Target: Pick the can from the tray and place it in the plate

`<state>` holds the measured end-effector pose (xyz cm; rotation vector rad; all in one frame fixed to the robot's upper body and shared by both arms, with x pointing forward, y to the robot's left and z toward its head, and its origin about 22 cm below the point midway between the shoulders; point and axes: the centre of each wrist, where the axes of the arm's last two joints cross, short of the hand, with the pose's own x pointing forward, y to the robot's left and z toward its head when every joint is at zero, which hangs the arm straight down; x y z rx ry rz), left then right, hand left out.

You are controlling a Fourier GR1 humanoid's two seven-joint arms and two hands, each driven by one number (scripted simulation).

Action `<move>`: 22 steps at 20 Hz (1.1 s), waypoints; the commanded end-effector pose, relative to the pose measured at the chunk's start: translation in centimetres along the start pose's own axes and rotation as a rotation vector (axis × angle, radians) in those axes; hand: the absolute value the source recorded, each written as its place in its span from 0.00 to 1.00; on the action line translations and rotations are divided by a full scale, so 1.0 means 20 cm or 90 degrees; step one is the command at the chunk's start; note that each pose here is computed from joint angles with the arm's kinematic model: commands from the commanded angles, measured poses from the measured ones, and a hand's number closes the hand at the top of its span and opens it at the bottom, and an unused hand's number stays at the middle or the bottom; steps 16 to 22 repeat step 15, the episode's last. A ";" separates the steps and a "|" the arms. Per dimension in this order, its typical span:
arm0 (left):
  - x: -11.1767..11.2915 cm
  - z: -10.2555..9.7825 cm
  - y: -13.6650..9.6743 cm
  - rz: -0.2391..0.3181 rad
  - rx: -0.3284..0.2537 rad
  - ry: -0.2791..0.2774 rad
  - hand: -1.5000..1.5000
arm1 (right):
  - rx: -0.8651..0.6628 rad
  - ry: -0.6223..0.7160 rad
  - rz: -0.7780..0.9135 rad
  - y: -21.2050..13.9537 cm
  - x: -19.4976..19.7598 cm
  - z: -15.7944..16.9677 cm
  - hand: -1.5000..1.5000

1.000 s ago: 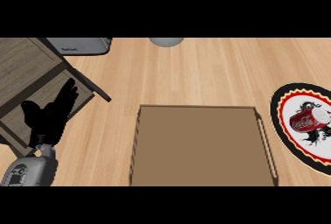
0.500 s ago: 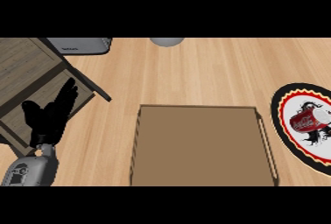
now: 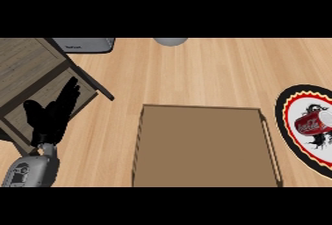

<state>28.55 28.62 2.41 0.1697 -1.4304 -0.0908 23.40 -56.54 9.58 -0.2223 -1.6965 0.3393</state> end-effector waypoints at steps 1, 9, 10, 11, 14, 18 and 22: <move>-0.01 0.02 -0.05 0.001 -0.007 -0.007 0.50 | 0.054 -0.085 -0.094 -0.04 -0.05 0.09 0.00; -0.01 0.00 -0.07 0.012 0.001 0.011 0.50 | 0.040 -0.082 -0.066 -0.15 0.04 0.15 0.00; -0.01 -0.01 -0.06 0.005 -0.009 0.000 0.50 | 0.033 -0.069 -0.045 -0.16 0.04 0.14 0.00; 0.04 -0.01 -0.06 0.010 -0.013 0.001 0.50 | 0.036 -0.061 -0.040 -0.13 0.00 0.15 0.00; 0.02 0.01 0.01 0.004 -0.001 0.004 0.50 | 0.042 -0.044 -0.026 -0.17 0.03 0.16 0.00; 0.00 0.00 -0.06 0.007 -0.008 0.007 0.50 | 0.044 -0.036 -0.034 -0.16 0.00 0.20 0.00; 0.00 0.00 -0.06 0.007 -0.008 0.007 0.50 | 0.044 -0.036 -0.034 -0.16 0.00 0.20 0.00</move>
